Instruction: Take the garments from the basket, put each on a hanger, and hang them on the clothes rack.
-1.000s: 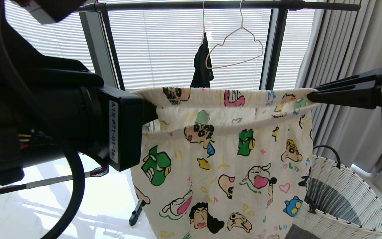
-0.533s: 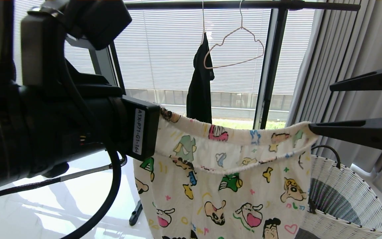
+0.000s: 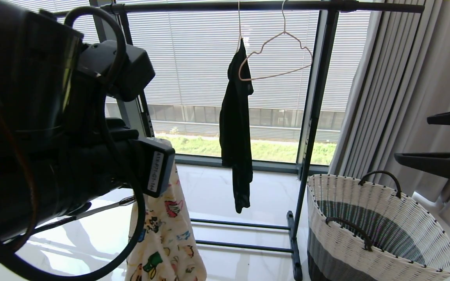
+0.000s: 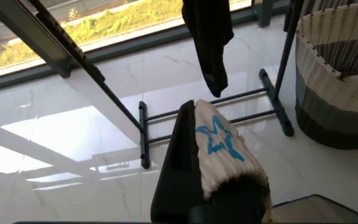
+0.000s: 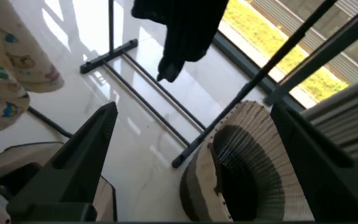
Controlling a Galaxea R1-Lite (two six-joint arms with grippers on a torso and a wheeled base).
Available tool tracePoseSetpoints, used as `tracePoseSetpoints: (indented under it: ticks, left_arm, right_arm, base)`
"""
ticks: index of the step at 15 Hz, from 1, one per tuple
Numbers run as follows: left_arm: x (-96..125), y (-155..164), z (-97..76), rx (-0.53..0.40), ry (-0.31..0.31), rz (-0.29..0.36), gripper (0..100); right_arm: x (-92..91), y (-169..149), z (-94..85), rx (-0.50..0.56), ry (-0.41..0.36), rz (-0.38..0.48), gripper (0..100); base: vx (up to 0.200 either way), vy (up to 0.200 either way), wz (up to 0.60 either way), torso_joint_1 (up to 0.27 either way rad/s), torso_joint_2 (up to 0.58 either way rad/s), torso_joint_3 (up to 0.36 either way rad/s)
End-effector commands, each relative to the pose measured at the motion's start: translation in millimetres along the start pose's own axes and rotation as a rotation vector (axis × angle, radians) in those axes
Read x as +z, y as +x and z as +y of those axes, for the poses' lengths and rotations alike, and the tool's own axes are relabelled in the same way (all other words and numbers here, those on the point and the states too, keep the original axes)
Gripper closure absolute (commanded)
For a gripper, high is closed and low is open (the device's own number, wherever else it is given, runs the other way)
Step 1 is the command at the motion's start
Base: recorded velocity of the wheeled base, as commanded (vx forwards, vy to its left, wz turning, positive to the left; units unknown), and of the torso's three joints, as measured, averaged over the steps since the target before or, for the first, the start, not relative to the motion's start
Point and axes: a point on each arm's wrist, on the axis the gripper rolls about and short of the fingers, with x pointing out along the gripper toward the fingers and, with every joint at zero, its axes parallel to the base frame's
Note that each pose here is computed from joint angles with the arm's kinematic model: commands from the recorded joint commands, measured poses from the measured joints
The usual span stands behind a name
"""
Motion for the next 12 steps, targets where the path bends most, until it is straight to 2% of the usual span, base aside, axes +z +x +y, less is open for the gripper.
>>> tracePoseSetpoints:
  ticks: [1, 2, 3, 5, 7, 9, 12]
  left_arm:
    - [-32.6, -19.6, 42.9, 0.153, 0.055, 0.037, 100]
    - [-47.8, -28.0, 60.1, 0.217, 0.062, 0.058, 100]
    - [-64.0, -34.4, 76.5, 0.305, 0.028, 0.089, 100]
    - [-81.9, -44.0, 95.3, 0.431, -0.036, 0.126, 100]
    - [-89.0, -47.5, 107.8, 0.53, -0.082, 0.157, 100]
    - [-92.3, -47.0, 117.1, 0.604, -0.115, 0.189, 100]
    - [-98.5, -48.8, 116.6, 0.611, -0.115, 0.202, 100]
  right_arm:
    - [-20.3, -4.4, -22.7, -0.222, 0.1, 0.073, 0]
    - [-27.4, -6.7, -30.1, -0.284, 0.175, 0.089, 0]
    - [-34.1, -8.4, -38.6, -0.358, 0.246, 0.107, 0]
    - [-47.4, -9.7, -47.9, -0.451, 0.298, 0.152, 0]
    - [-60.6, -9.0, -49.4, -0.503, 0.316, 0.202, 0]
    - [-69.4, -7.1, -47.7, -0.532, 0.316, 0.216, 0]
    - [-72.1, 1.9, -50.6, -0.548, 0.308, 0.139, 0]
  base:
    - [0.0, 0.0, 0.0, 0.0, 0.0, 0.0]
    - [0.0, 0.0, 0.0, 0.0, 0.0, 0.0]
    - [0.0, 0.0, 0.0, 0.0, 0.0, 0.0]
    - [0.0, 0.0, 0.0, 0.0, 0.0, 0.0]
    - [0.0, 0.0, 0.0, 0.0, 0.0, 0.0]
    - [0.0, 0.0, 0.0, 0.0, 0.0, 0.0]
    - [0.0, 0.0, 0.0, 0.0, 0.0, 0.0]
